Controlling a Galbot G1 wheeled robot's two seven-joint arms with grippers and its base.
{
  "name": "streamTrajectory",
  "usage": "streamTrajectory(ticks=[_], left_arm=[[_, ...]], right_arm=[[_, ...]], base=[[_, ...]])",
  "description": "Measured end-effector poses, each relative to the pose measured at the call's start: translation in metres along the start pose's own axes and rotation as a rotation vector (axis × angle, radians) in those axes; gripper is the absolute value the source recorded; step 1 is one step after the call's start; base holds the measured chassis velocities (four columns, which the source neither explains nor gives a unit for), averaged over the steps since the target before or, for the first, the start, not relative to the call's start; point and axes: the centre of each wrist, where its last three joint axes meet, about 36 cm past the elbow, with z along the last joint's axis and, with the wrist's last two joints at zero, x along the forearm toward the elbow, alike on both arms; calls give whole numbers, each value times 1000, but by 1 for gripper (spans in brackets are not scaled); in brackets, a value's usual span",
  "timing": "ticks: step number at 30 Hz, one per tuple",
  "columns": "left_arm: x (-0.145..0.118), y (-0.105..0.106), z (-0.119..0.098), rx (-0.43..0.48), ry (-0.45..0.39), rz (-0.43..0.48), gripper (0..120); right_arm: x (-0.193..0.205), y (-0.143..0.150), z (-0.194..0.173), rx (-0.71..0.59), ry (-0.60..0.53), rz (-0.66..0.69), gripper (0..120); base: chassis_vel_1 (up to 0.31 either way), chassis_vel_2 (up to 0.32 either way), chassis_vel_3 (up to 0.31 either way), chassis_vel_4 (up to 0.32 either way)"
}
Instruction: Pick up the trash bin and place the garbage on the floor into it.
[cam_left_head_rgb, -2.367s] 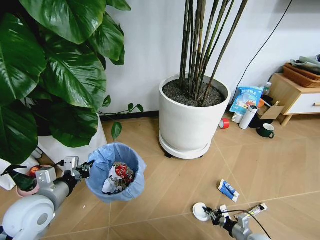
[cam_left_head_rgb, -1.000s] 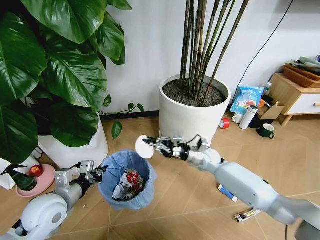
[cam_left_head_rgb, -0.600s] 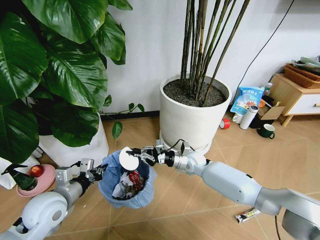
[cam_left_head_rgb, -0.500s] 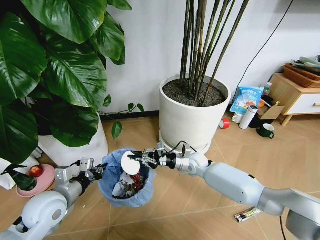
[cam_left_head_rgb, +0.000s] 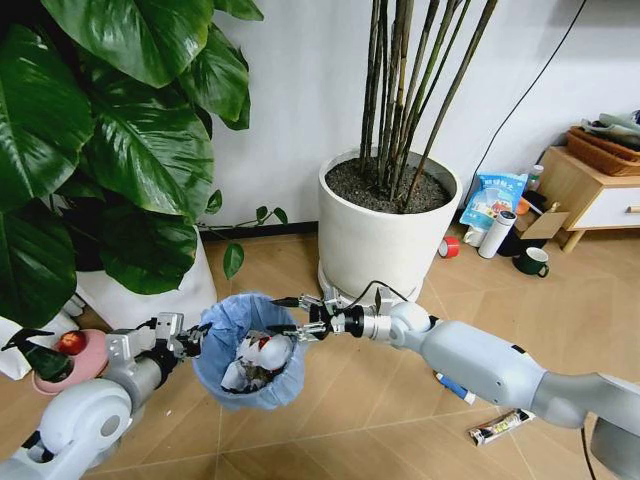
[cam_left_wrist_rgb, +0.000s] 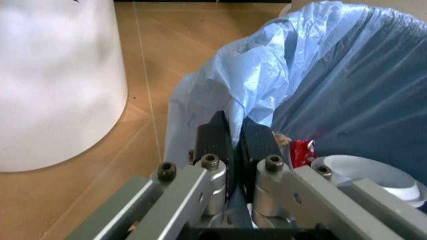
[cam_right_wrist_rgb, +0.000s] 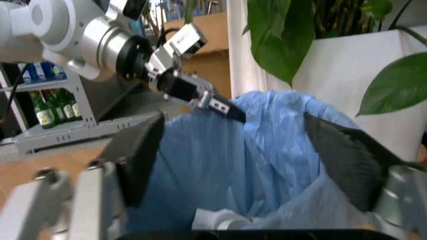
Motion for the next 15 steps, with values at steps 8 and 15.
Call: streamTrajectory(ticks=[8,15], left_arm=[[1,0,4,8,6,-10,0],[4,4,1,13,-5,-21,0]], right_arm=[[30,19,9,-2,0,210,100],[80,68,41,-26,64,786,100]], base=[[0,0,0,0],[0,0,0,0]])
